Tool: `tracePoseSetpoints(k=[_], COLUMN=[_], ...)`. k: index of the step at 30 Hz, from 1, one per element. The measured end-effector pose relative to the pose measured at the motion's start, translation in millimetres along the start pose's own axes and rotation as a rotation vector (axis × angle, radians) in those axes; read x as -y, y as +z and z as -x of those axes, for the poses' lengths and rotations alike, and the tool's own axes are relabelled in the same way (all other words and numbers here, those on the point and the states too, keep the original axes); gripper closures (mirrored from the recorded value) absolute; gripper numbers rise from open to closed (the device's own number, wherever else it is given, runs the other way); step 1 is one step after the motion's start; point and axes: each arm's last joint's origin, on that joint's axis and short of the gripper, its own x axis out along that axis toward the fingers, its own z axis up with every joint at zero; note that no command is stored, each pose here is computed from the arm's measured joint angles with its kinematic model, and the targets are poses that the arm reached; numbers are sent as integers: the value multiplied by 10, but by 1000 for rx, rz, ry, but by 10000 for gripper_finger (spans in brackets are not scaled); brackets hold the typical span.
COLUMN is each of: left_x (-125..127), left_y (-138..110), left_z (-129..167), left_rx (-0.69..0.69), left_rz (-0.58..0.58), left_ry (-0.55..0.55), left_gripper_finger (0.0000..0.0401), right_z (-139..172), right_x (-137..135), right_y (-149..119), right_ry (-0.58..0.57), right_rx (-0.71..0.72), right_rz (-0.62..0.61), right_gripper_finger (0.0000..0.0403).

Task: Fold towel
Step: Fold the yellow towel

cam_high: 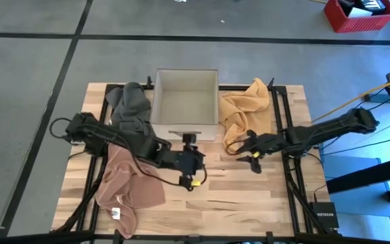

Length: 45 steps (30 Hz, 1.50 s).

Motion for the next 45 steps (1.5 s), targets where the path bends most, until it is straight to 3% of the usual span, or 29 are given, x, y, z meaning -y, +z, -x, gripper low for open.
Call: tracePoseSetpoints(k=[8,15,23,25,29,32,36,40,45], left_x=[-88,-46,46,45,54,61,61,45,-22], left_y=[-59,-63,-123,-130,-138,-136,-138,-143,-281], left_z=[28,-6,-180,-180,-174,-171,-171,-183,-326], left_rx=[-60,-63,-115,-122,-130,-128,-129,-128,-159], left_rz=[109,149,123,133,154,149,162,164,171], left_ry=[19,16,13,15,15,14,14,30,125], left_gripper_finger=[290,295,293,293,293,293,293,293,293], right_z=[-310,-185,-187,-241,-386,-472,-572,-632,-612], right_x=[43,-11,146,165,157,171,140,-46,-344], right_y=[-245,-77,-146,-166,-230,-372,-504,-533,-564], right_ry=[-108,-64,-512,-553,-461,-426,-288,-117,62], right_rx=[-305,-369,-227,-130,13,-39,-170,-212,-199], right_rz=[-124,-171,-51,-88,-188,-229,-285,-286,-278], right_gripper_finger=[228,237,238,238,238,238,238,238,238])
